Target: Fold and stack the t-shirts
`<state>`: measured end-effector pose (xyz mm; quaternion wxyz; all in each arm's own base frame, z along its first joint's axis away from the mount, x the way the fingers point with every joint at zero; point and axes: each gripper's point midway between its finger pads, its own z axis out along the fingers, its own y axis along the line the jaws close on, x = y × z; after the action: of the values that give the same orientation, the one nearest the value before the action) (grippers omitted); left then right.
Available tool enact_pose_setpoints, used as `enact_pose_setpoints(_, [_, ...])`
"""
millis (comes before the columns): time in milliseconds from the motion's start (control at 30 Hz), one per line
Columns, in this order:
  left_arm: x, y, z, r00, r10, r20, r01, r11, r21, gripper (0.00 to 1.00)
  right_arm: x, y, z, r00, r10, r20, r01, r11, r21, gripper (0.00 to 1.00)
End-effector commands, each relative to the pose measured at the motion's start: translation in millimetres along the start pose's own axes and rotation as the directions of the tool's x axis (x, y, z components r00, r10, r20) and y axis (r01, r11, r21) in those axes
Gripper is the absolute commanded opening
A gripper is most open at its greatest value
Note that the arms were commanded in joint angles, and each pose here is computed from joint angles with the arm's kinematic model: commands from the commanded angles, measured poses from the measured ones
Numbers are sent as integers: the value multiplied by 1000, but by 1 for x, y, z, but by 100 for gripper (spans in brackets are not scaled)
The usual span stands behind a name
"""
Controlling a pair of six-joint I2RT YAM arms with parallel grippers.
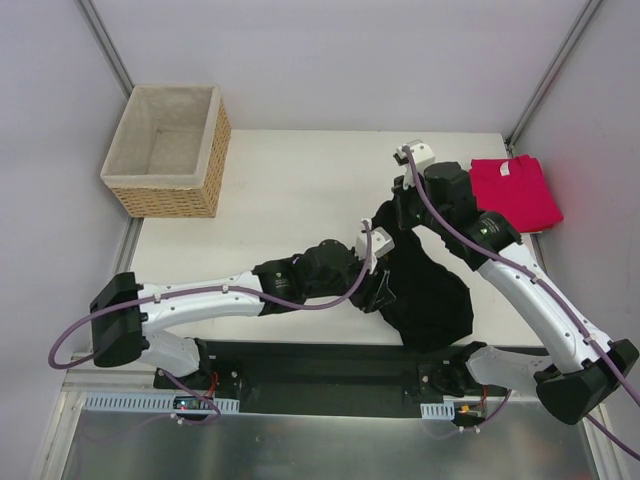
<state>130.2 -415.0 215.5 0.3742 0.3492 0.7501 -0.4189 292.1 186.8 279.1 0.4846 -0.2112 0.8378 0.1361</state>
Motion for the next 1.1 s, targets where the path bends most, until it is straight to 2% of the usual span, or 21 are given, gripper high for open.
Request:
enact_pose_setpoints(0, [1,-16,21,1000,-22,-14,23,998,52,47,-17,1,2,998,14,62,-14,1000,-9,1])
enact_pose_setpoints(300, [21,-15,37,997,-34,-72,38,998,55,47,-21,-1,0,997,17,74,-16,1000,-6,1])
enact_pose_setpoints(467, [23,-16,43,997,-24,-79,30,997,64,43,-19,-1,-1,997,18,74,-18,1000,-8,1])
enact_pose_setpoints(500, [21,-17,43,997,-23,-75,28,998,64,40,-19,-2,-2,997,19,79,-19,1000,-4,1])
enact_pose_setpoints(633, [19,-15,41,998,-17,-65,21,998,58,5,-18,-4,-4,997,20,79,-20,1000,5,1])
enact_pose_setpoints(667, [20,-14,41,998,-14,-63,17,999,50,0,-17,-5,-5,997,20,81,-21,1000,10,1])
enact_pose_setpoints(833, [8,1,30,999,37,-26,-38,999,-32,0,-19,-12,-11,996,12,89,-15,999,41,1])
enact_pose_setpoints(900, [0,21,23,998,63,-20,-65,989,-134,0,-20,-15,-14,996,-5,89,1,999,54,1])
enact_pose_setpoints(1067, [-56,52,-29,988,130,81,-99,945,-313,0,-59,-27,-53,979,-55,198,32,993,115,1])
